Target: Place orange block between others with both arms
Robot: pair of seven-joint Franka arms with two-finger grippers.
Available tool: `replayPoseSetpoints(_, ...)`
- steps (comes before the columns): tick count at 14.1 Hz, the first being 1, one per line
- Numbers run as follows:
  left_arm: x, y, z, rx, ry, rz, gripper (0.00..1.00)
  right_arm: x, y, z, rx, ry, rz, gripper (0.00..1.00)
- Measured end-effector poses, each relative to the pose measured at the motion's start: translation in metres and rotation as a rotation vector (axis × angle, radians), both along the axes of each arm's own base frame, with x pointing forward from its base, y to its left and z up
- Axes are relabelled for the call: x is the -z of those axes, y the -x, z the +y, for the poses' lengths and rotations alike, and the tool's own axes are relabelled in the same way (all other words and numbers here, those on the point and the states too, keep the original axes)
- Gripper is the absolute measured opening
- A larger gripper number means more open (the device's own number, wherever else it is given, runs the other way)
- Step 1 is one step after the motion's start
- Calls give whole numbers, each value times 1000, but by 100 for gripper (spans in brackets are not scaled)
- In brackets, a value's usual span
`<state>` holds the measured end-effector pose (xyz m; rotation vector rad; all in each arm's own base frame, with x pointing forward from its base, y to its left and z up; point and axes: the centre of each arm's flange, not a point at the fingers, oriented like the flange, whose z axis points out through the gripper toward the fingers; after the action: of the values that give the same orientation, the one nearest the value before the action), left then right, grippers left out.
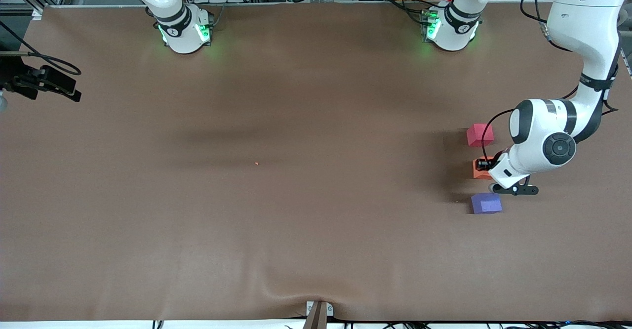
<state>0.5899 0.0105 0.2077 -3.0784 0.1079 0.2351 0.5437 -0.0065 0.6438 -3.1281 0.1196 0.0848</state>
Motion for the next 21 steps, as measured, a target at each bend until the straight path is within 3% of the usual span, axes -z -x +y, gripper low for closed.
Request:
replayPoseSetpoints(8,2,0,-7,11,2,2,52,8,-9,-3,2,22,-16,100)
replayPoseSetpoints(13,-7,-10,-4,6,2,-28,96,13,-11,-4,5,23,-9,100)
replayPoseSetpoints(14,-14,-17,-4,5,2,-45,100,15,-12,-4,4,23,-6,100)
replayPoseSetpoints(17,-60,-40,-3,-2,-10,-75,100,18,-14,-4,4,23,-1,100)
replayPoseSetpoints(21,-163,-56,-3,-11,-33,-133,100,23,-17,-4,3,23,8,100)
